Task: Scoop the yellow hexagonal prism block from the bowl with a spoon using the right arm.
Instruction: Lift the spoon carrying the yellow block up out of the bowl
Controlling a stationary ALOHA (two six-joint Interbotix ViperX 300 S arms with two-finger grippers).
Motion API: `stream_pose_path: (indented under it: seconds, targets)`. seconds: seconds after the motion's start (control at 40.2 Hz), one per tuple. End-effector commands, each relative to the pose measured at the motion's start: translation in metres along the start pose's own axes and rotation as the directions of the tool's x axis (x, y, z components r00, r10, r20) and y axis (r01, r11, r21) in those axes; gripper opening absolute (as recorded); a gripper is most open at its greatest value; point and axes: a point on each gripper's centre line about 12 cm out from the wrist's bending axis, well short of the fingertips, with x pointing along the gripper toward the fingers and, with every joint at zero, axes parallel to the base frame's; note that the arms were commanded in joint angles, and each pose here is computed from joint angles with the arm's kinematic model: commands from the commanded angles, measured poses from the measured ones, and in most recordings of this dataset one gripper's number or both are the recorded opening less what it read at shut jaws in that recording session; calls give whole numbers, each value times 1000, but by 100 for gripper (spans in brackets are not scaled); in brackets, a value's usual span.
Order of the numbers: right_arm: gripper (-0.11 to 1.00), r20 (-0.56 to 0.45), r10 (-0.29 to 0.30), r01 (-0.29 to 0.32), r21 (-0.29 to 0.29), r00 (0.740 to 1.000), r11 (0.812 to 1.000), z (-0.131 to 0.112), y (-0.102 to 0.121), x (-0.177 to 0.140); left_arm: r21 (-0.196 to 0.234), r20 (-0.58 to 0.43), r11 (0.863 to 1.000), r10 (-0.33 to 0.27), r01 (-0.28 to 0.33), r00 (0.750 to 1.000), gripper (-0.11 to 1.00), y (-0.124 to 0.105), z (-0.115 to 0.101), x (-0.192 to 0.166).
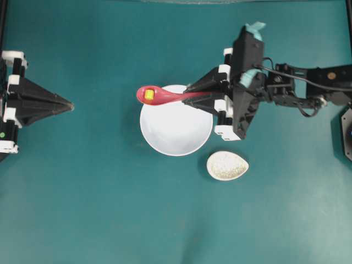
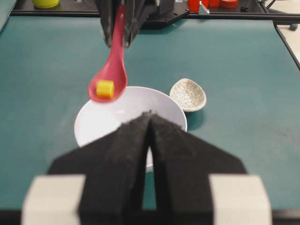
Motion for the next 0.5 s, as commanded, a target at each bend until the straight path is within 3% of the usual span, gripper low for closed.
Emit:
stream_pose_path:
  seconds: [0.0, 0.472]
  targets:
    - [24, 80, 6, -6, -3, 997, 1000, 15, 2, -9, 6, 14, 1000, 0, 0, 1000, 0, 0, 5, 1]
    - [24, 172, 17, -15, -16, 985, 1000, 35, 4, -38, 6, 15, 1000, 1, -1, 1000, 0, 0, 5, 1]
